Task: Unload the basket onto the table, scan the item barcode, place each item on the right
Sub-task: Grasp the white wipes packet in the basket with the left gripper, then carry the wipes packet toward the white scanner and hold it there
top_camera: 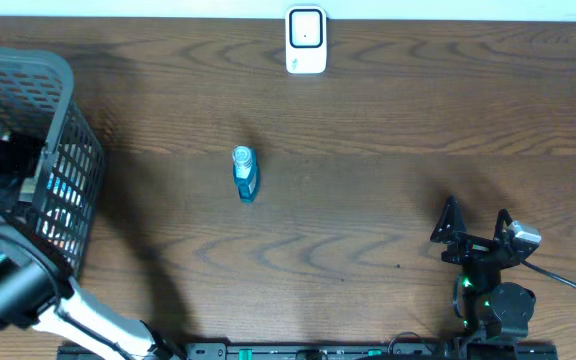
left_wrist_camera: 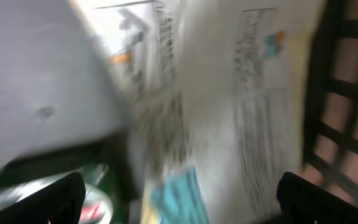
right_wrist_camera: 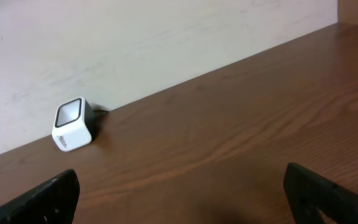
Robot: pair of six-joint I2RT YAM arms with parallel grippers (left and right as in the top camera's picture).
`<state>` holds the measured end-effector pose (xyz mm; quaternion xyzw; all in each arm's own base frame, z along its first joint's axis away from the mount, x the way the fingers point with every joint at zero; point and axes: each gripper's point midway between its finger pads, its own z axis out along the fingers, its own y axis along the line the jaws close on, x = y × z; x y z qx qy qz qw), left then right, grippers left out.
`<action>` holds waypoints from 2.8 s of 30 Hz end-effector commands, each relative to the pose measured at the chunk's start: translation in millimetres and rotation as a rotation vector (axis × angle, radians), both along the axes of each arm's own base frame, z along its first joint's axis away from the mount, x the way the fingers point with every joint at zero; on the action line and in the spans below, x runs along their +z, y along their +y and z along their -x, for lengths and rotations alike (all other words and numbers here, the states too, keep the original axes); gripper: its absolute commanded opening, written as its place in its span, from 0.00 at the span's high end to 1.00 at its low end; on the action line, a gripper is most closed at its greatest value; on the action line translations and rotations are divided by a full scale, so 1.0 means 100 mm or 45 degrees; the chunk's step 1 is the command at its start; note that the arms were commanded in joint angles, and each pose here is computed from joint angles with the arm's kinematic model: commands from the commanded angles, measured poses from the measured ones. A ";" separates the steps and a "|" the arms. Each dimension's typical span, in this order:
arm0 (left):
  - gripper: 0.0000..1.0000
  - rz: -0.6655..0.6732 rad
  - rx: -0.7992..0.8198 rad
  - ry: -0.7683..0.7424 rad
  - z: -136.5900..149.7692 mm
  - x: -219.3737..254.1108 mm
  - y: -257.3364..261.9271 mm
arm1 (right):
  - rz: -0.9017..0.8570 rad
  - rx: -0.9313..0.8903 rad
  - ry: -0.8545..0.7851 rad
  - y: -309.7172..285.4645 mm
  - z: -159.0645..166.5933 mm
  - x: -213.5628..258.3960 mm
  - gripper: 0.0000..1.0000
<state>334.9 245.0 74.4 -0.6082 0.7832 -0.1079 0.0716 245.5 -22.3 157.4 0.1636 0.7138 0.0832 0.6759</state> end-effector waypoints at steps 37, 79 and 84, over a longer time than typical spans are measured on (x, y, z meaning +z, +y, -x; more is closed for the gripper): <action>0.92 -0.486 -0.825 -1.509 0.27 3.99 -2.73 | 0.019 0.004 0.002 0.01 0.00 0.00 0.01; 0.43 -0.270 -1.799 0.000 0.28 -0.29 -5.41 | 0.020 0.004 0.002 0.01 0.00 0.00 0.01; 0.18 -0.295 -1.781 -0.121 0.25 0.17 -5.38 | 0.019 0.004 0.002 0.01 0.00 0.00 0.01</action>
